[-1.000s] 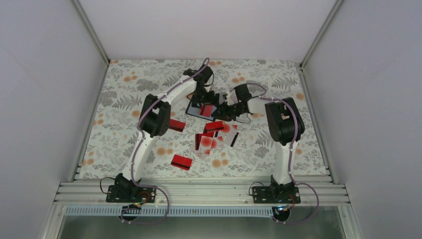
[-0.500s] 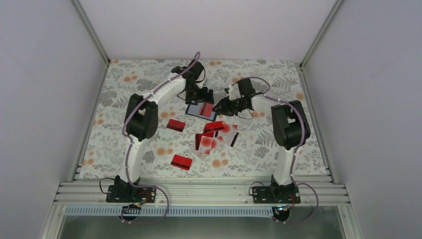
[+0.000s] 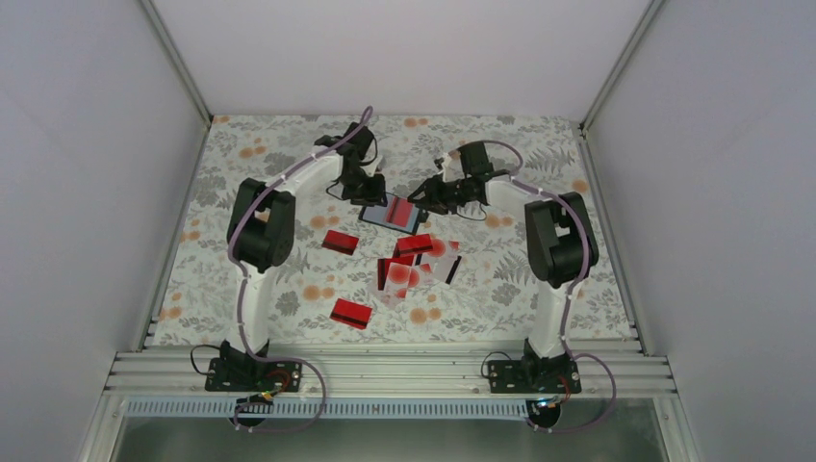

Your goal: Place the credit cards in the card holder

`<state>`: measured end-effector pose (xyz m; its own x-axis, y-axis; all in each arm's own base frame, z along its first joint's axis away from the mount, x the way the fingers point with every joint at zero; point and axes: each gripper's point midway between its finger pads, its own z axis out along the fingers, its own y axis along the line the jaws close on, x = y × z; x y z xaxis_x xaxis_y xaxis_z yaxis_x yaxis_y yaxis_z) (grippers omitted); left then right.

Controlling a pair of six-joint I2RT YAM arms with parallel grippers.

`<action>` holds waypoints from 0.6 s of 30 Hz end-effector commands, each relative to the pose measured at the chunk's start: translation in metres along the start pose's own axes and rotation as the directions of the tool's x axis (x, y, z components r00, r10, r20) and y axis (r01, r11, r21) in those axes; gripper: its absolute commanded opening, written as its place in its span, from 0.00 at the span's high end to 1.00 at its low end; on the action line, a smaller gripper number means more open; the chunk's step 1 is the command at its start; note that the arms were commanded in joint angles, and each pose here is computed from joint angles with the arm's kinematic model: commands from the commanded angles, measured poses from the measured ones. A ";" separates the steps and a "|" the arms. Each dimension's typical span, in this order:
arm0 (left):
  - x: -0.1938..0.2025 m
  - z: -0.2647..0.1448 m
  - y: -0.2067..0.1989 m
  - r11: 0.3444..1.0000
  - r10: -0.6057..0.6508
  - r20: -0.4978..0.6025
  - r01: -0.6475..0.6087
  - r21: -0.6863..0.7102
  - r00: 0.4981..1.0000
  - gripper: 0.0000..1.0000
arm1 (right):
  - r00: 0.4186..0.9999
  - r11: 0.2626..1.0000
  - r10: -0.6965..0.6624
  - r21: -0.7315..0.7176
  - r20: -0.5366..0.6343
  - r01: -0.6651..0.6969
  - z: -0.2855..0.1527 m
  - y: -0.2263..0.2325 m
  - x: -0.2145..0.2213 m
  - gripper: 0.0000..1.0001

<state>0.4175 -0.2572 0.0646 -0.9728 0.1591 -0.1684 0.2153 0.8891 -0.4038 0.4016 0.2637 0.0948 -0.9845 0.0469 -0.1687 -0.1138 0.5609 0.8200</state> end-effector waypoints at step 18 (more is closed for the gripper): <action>0.003 0.036 0.008 0.998 0.049 -0.047 -0.047 0.037 0.998 0.72 | 0.983 0.982 0.164 0.107 -0.077 -0.156 0.039 -0.040 0.004 0.59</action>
<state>0.4166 -0.2641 0.0308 -0.9701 0.2038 -0.1322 0.2412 0.8723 -0.4253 0.4099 0.2729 0.0529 -0.9968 0.0732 -0.0313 0.0201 0.6117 0.7908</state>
